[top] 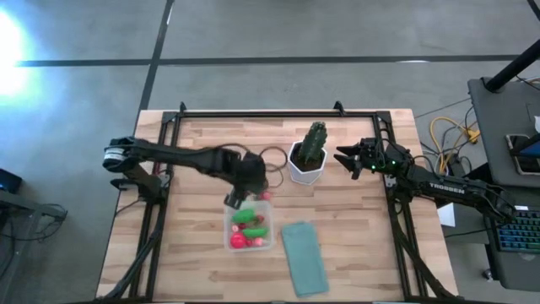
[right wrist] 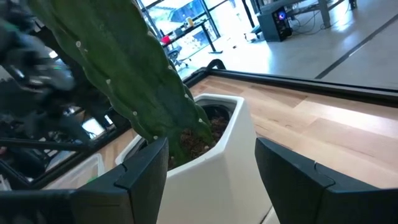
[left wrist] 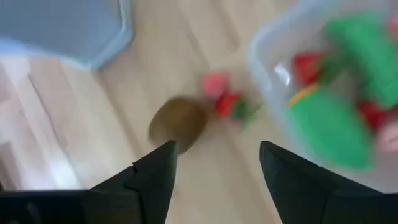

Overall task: Pick and placing Produce into tupperware
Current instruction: Put the kiwi into the transparent bin

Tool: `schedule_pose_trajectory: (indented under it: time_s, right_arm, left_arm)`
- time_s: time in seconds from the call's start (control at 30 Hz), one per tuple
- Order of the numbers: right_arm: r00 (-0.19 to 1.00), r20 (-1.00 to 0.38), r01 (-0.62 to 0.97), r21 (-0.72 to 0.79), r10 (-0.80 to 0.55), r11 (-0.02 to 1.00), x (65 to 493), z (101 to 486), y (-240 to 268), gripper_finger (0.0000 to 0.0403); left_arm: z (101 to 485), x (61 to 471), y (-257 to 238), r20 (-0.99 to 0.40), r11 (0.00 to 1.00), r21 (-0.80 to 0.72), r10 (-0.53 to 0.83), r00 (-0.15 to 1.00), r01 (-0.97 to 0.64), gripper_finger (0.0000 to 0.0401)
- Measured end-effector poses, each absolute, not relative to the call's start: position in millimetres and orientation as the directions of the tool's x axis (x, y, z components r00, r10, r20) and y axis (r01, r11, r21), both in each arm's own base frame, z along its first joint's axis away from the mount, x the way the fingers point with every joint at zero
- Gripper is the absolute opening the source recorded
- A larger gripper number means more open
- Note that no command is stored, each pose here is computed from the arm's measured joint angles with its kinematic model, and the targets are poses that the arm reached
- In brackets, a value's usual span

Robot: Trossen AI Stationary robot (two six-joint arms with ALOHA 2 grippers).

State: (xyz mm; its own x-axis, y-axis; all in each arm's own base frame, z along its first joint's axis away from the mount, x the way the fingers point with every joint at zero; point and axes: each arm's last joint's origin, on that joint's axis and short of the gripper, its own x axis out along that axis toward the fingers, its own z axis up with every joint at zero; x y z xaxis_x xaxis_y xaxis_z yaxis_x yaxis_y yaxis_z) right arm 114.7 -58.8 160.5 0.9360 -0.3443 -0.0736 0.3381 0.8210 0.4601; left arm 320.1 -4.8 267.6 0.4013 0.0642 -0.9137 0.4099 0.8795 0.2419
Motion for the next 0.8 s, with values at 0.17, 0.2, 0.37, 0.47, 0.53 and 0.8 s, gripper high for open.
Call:
schedule_pose_trajectory:
  time_s: [0.17,0.2,0.37,0.47,0.53,0.8]
  right_arm:
    - [0.936,-0.074,0.338,0.460,-0.344,0.821,115,160,-59,0.0233]
    - [0.936,-0.074,0.338,0.460,-0.344,0.821,115,160,-59,0.0233]
    - [0.936,-0.074,0.338,0.460,-0.344,0.821,115,160,-59,0.0233]
    - [0.936,-0.073,0.338,0.460,-0.344,0.821,115,160,-59,0.0233]
    - [0.936,-0.073,0.338,0.460,-0.344,0.821,115,160,-59,0.0233]
    - [0.936,-0.073,0.338,0.460,-0.344,0.821,115,160,-59,0.0233]
  left_arm:
    - [247,334,28,-0.918,0.849,0.279,0.100,0.383,0.449,0.0215]
    - [242,337,33,-0.920,0.845,0.280,0.101,0.378,0.456,0.0215]
    - [220,347,49,-0.941,0.815,0.266,0.105,0.320,0.515,0.0215]
    - [210,351,52,-0.949,0.783,0.261,0.101,0.299,0.564,0.0215]
    - [205,355,53,-0.947,0.770,0.269,0.102,0.304,0.579,0.0215]
    - [197,362,54,-0.939,0.768,0.284,0.103,0.327,0.574,0.0215]
